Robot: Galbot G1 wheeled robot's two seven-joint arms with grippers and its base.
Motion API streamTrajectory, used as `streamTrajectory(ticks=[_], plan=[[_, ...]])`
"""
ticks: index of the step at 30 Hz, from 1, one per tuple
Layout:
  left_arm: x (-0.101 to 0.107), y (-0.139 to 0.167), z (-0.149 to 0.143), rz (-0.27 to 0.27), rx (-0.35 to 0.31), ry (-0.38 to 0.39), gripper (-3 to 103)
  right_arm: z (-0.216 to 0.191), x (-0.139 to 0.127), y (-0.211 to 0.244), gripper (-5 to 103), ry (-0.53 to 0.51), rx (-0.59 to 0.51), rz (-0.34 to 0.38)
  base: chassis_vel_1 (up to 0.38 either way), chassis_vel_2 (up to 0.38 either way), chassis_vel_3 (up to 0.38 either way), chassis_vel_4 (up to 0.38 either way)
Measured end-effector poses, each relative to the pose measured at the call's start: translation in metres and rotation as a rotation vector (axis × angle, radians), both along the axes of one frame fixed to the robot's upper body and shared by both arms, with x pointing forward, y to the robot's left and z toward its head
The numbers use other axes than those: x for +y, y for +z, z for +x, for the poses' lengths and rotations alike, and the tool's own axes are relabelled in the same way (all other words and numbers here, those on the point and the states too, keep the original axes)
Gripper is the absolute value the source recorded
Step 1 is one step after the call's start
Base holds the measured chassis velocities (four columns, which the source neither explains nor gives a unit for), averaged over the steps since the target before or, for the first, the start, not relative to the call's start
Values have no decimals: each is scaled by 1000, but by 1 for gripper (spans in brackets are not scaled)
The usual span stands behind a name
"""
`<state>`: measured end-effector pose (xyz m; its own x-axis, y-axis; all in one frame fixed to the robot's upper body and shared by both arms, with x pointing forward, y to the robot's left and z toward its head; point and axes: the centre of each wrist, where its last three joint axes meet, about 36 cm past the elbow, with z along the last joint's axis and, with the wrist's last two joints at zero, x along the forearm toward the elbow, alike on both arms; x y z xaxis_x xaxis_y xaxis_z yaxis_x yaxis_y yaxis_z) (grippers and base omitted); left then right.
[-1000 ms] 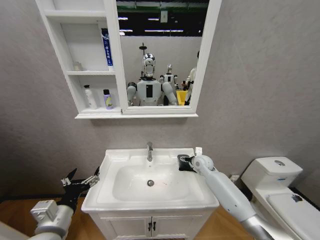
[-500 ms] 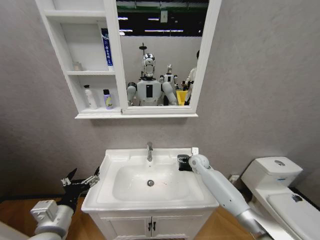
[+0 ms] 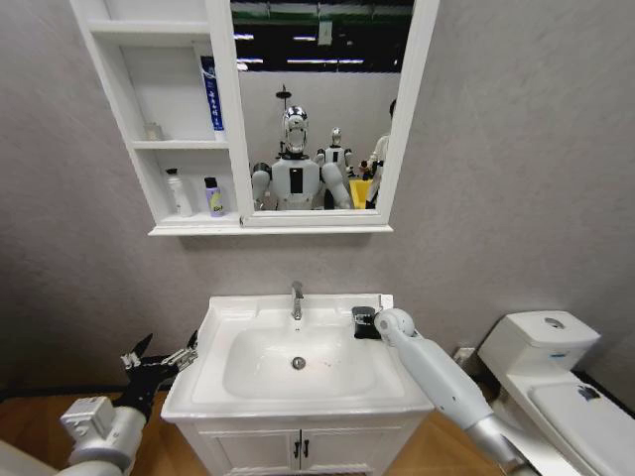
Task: Move facial cleanser and shampoo from washbasin to cabinet, then wipe washbasin with towel.
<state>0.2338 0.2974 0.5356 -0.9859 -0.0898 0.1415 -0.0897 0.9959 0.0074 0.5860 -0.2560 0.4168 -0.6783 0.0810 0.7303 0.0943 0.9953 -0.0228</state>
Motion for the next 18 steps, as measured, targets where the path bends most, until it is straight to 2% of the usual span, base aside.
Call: streamTrajectory(ticks=[7, 15, 17, 18], plan=[[0, 0, 0, 0, 0, 0, 100, 3, -3, -3, 102, -2, 3, 4, 0, 0, 0, 0], [0, 0, 0, 0, 0, 0, 100, 4, -7, -6, 99, 4, 5, 6, 0, 0, 0, 0], [0, 0, 0, 0, 0, 0, 100, 5, -8, -8, 93, 4, 9, 3, 0, 0, 0, 0], [0, 0, 0, 0, 0, 0, 100, 5, -8, -8, 93, 4, 9, 3, 0, 0, 0, 0]])
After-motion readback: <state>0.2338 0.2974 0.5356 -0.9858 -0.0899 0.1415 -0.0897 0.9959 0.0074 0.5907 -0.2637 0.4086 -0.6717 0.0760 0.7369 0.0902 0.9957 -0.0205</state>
